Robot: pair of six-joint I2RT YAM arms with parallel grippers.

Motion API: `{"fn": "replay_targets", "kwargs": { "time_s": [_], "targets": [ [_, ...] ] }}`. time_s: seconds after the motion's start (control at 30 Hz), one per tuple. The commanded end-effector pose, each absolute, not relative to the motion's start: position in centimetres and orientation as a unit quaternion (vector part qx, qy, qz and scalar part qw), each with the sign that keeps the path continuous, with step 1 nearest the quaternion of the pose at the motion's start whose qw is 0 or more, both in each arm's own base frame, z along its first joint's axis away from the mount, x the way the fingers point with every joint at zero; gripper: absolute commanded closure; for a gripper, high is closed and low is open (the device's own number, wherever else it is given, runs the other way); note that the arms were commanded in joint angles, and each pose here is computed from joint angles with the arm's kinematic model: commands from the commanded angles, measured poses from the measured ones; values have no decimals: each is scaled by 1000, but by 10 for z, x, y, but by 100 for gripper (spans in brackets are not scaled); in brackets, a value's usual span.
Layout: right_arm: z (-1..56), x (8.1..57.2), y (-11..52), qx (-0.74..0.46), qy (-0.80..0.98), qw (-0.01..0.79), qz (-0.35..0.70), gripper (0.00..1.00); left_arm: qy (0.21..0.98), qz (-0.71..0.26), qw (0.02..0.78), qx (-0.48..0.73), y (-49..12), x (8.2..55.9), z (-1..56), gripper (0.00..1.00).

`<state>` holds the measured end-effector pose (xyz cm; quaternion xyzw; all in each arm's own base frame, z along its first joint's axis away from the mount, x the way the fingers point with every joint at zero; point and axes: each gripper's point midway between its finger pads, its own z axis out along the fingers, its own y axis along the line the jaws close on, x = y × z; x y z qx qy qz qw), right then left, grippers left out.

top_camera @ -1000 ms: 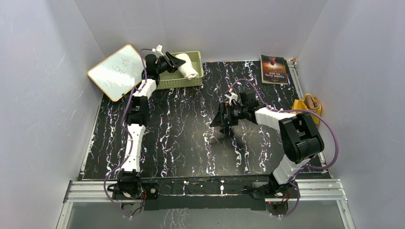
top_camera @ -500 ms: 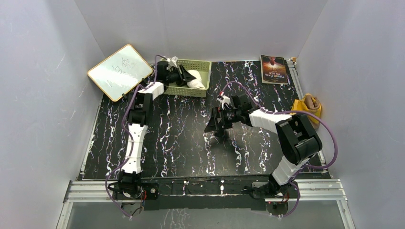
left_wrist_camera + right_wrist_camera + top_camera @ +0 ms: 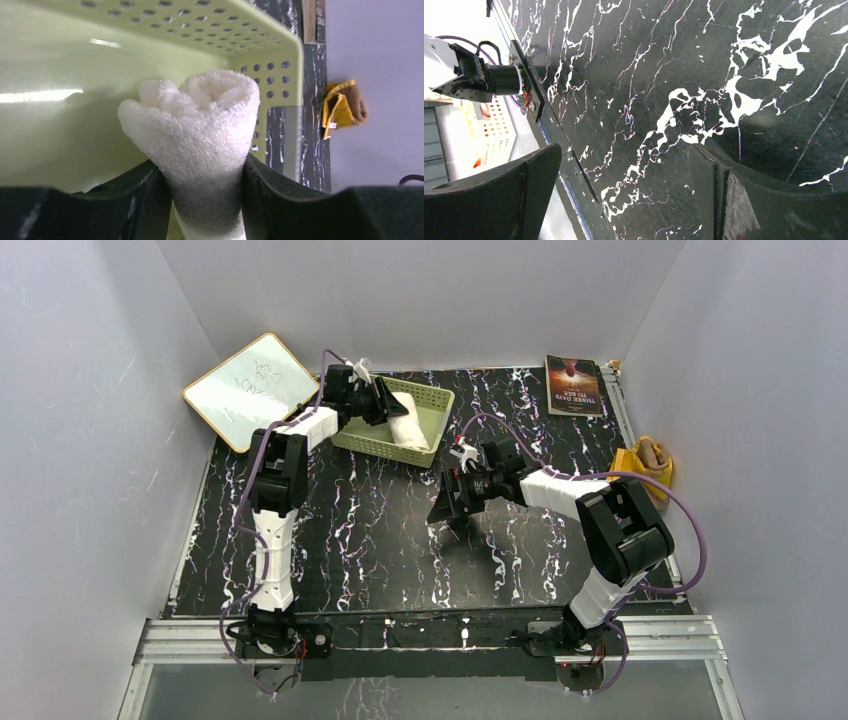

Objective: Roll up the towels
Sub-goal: Place the towel in the bin.

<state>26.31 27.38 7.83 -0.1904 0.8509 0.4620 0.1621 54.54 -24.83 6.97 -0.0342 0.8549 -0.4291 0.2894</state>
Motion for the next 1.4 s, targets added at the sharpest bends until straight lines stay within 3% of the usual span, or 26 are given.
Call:
{"fn": "replay_targets", "kwargs": {
  "time_s": [0.0,0.4,0.8,0.93,1.07,1.37],
  "targets": [
    [90,261,279,-223,833,171,477,2,826,-447,341,45,-269,549,141,54],
    [93,256,275,-234,835,173,467,2,804,-517,244,160,-332,540,106,47],
    [92,259,277,-235,833,170,472,2,830,-508,187,134,-323,522,76,44],
    [92,257,276,-234,833,171,472,2,826,-525,162,125,-327,515,67,32],
    [92,256,275,-234,834,171,470,2,833,-507,183,126,-322,519,73,22],
    [97,263,276,-228,834,188,467,2,860,-421,259,129,-286,544,107,11]
  ]
}}
